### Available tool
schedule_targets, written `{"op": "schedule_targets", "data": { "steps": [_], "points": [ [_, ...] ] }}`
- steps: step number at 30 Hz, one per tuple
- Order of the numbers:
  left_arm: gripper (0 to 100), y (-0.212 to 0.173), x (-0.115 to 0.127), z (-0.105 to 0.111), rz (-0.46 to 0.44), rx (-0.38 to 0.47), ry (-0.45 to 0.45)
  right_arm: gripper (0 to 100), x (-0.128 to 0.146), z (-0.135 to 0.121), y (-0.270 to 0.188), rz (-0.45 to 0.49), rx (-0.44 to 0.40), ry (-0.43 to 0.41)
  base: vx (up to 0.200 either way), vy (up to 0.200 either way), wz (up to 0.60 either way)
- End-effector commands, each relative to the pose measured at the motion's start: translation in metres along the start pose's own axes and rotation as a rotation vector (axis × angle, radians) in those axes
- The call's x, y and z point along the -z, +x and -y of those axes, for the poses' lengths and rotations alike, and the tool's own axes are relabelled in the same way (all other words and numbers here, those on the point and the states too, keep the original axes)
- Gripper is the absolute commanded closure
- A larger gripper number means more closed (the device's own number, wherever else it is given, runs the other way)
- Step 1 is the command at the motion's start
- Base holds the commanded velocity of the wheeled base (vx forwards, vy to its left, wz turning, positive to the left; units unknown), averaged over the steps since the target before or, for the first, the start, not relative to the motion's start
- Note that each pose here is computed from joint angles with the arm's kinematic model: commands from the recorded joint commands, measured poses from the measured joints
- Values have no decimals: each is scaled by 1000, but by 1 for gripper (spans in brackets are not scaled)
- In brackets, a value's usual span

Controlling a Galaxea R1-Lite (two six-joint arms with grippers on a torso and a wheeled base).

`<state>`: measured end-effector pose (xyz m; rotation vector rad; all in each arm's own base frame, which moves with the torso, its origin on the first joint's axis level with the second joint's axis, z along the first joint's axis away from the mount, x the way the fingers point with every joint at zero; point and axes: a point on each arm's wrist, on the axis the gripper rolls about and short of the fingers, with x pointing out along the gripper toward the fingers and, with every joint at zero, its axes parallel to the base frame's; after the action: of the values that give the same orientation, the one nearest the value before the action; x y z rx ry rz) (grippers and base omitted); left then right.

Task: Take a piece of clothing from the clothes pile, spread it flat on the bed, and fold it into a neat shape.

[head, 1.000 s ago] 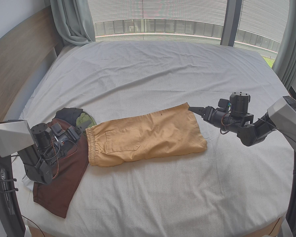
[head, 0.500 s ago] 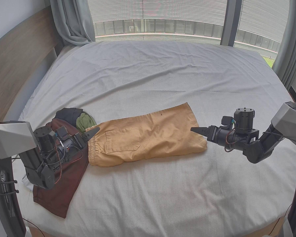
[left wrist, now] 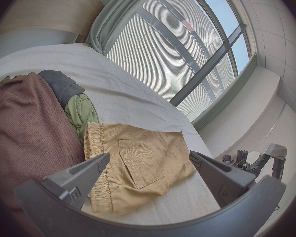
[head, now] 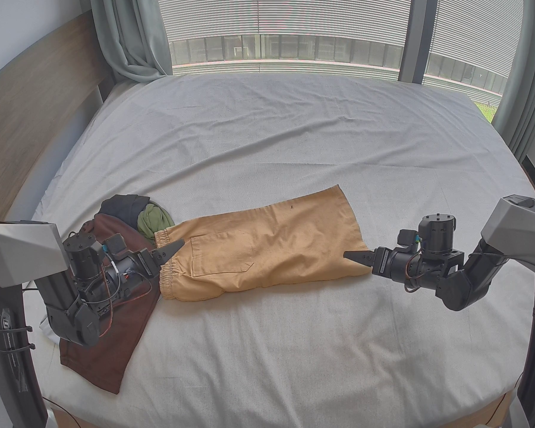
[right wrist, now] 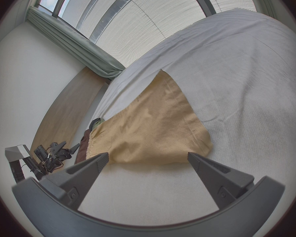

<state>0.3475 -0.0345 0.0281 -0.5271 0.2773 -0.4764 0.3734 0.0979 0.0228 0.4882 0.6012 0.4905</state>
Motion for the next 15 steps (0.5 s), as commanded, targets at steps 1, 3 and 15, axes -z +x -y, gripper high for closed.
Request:
{"op": "schedule_targets", "data": {
  "steps": [1,3,15],
  "points": [
    [0,-1,3,0,-12,-2,19,0,14,14,11,-19,17,11,0,0,0],
    [0,-1,3,1,-13,-1,20,0,20,18,15,-24,18,12,0,0,0],
    [0,1,7,-3,-21,-8,16,0,27,25,23,-39,31,20,0,0,0]
  ]
}}
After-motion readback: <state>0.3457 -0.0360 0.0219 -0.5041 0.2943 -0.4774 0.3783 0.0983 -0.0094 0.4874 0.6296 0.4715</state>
